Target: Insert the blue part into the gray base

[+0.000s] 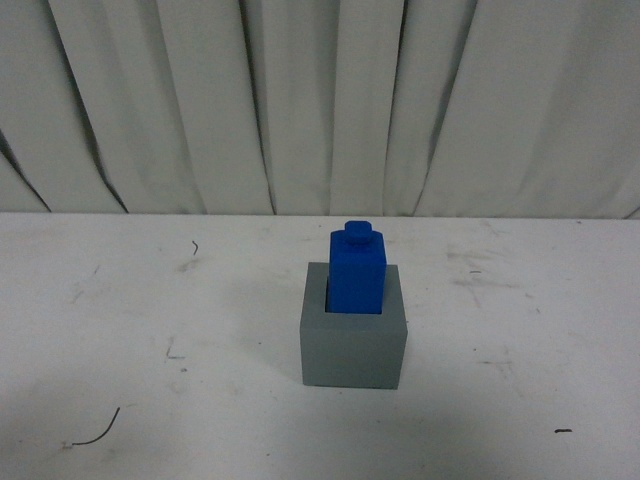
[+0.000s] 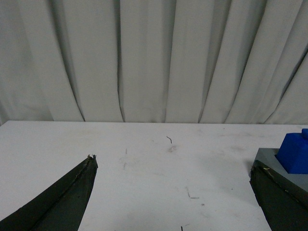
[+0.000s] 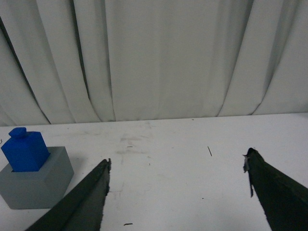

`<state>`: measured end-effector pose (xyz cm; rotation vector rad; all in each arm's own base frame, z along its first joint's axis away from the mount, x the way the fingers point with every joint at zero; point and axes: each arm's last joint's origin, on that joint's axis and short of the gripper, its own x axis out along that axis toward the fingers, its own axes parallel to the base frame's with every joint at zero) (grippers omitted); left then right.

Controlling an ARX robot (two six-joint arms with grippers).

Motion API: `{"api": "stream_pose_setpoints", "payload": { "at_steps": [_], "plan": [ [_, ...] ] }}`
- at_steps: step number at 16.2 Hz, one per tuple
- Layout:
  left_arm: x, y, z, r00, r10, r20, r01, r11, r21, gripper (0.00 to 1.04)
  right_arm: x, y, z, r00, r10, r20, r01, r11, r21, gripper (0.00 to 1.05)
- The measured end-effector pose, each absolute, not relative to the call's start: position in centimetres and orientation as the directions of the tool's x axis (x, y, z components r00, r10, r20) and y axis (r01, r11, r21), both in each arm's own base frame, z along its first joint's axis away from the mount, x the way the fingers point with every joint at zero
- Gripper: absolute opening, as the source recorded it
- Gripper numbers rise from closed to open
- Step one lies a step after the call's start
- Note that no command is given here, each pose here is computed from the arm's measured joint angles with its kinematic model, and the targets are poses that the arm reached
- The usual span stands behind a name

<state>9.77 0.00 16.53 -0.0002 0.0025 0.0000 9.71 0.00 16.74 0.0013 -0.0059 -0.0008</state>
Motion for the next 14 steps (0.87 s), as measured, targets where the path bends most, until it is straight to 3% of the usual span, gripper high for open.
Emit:
{"api": "stream_pose_setpoints", "payload": {
  "at_steps": [1, 14],
  "plan": [
    [9.77, 0.0, 16.53, 1.0, 0.0, -0.002, 0.0, 1.0, 0.0, 0.98, 9.71, 0.0, 16.74, 1.0, 0.0, 0.006, 0.0, 1.0, 0.002, 0.99],
    [9.77, 0.0, 16.53, 1.0, 0.0, -0.002, 0.0, 1.0, 0.0, 0.98, 9.71, 0.0, 16.74, 1.0, 0.0, 0.006, 0.0, 1.0, 0.002, 0.98]
  ]
}}
